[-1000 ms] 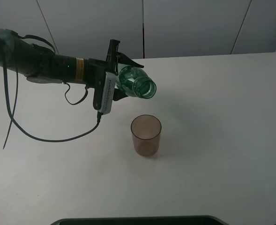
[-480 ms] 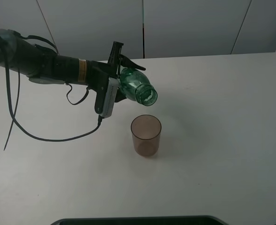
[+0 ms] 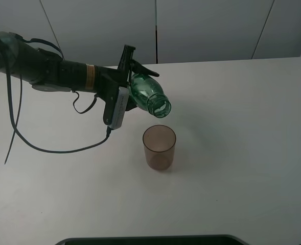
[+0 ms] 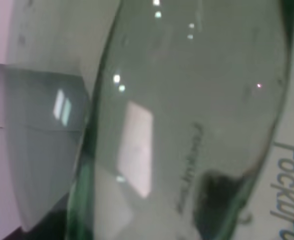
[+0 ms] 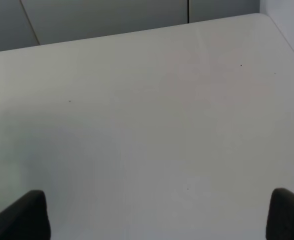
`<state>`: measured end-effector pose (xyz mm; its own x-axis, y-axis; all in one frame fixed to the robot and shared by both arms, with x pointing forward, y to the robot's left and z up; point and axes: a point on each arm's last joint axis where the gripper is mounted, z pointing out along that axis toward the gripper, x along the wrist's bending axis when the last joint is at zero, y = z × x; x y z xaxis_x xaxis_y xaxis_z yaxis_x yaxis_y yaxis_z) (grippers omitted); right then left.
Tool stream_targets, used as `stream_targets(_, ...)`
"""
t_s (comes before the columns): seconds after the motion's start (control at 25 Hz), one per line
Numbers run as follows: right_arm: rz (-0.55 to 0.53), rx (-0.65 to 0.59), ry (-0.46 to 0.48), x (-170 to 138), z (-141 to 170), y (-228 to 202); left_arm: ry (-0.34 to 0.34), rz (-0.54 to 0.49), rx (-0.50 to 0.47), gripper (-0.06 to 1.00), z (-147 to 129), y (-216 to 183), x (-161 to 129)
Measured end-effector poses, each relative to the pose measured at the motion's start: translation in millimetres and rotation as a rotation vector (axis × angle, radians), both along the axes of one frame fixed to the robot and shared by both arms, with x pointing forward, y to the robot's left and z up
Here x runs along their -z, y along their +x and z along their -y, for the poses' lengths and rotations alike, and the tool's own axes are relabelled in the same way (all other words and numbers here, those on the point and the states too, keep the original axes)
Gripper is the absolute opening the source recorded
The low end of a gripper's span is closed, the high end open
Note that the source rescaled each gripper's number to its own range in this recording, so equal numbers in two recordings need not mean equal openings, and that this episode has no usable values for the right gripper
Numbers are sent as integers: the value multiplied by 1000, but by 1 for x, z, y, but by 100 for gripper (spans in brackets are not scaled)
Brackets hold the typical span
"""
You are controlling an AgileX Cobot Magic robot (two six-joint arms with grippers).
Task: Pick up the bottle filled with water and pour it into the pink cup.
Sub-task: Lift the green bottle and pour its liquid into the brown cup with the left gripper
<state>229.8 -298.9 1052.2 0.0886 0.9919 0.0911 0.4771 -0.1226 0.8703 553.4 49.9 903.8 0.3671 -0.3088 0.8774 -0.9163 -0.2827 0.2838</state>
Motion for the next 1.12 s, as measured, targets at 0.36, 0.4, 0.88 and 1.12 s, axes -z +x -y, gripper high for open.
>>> stream_targets(0.36,0,0,0,0,0,0,13,41,7,1,0,1,0)
stream_targets(0.4,0,0,0,0,0,0,14,42,7,1,0,1,1)
stream_targets(0.88,0,0,0,0,0,0,15,102,-3,1,-1,4,0)
stream_targets(1.12,0,0,0,0,0,0,20,116,1,1,-1,4,0)
